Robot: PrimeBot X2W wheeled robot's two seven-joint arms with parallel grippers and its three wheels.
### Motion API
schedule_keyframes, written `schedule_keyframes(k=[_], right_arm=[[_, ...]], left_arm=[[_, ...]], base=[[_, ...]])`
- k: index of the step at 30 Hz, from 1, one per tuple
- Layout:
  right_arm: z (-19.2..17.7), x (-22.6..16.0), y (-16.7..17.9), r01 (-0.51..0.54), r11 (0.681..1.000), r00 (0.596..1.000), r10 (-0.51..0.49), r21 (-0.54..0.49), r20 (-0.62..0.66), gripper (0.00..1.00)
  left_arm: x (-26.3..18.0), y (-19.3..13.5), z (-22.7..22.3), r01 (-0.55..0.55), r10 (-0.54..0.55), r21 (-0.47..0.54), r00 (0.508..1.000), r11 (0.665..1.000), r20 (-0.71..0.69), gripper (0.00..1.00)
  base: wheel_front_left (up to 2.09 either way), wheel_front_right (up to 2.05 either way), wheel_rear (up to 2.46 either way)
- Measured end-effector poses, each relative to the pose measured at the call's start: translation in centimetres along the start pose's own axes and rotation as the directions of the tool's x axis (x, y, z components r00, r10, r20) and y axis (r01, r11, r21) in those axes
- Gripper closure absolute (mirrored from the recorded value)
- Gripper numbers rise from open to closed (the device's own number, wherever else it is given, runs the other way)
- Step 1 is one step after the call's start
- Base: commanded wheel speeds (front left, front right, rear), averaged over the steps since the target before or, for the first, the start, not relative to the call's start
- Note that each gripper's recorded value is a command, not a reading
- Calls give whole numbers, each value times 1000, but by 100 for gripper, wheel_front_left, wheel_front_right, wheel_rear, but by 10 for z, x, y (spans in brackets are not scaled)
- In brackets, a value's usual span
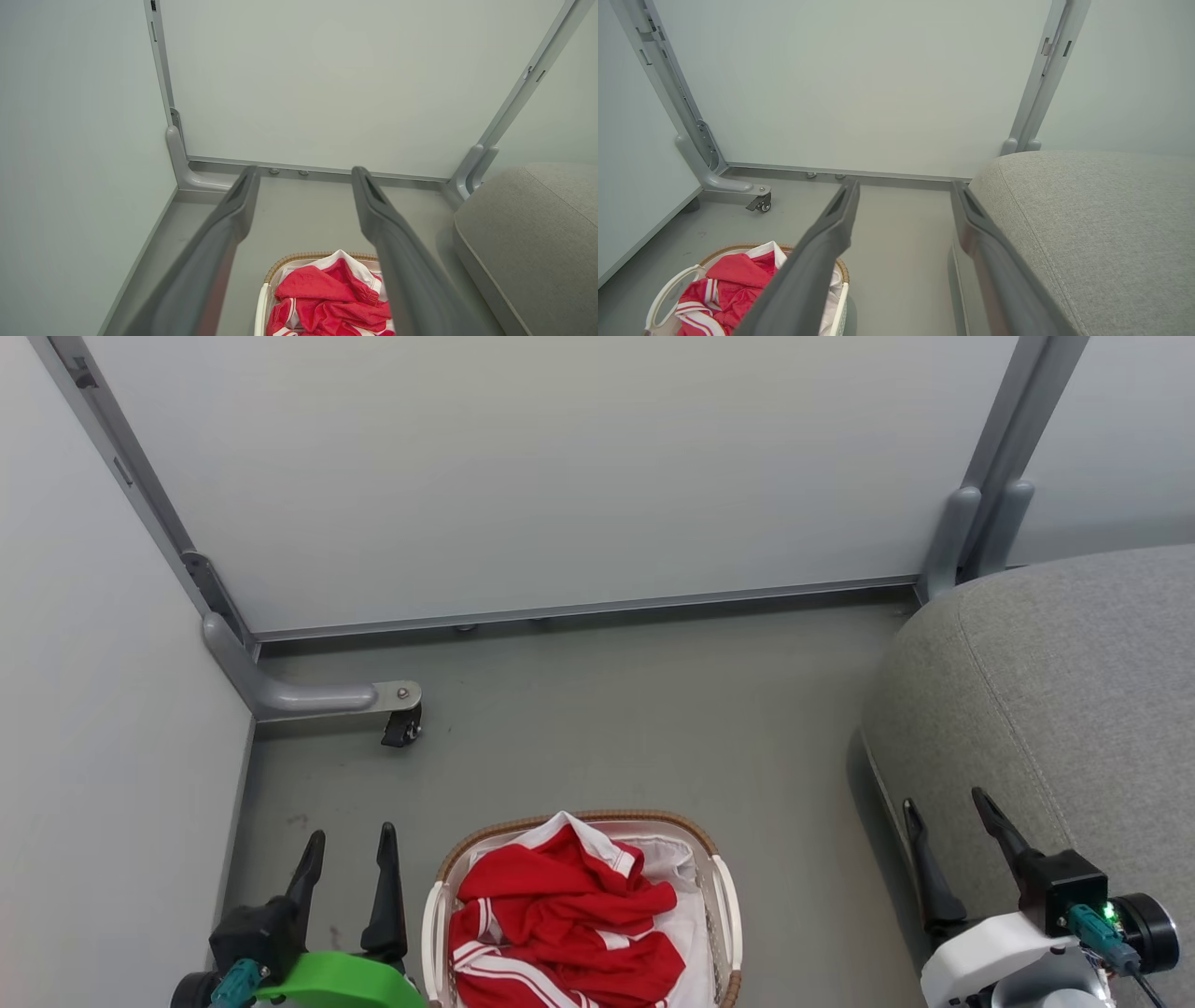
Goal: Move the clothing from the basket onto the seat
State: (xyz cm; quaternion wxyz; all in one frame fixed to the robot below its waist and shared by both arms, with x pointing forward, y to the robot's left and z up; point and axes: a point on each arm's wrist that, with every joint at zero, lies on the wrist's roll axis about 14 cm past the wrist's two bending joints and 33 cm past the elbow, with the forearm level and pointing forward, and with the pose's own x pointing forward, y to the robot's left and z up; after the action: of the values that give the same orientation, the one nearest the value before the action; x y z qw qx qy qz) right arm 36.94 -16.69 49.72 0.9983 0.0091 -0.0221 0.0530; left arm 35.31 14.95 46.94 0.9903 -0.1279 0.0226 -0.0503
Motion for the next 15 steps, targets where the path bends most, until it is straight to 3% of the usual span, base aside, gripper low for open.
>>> schedule_keyframes(k=[15], right_arm=[[0,0,0,-4,999,1000,4,-32,3,0]], left_arm=[[-1,-1,-6,8,-8,32,1000,999,-15,0]], base=[[0,0,0]])
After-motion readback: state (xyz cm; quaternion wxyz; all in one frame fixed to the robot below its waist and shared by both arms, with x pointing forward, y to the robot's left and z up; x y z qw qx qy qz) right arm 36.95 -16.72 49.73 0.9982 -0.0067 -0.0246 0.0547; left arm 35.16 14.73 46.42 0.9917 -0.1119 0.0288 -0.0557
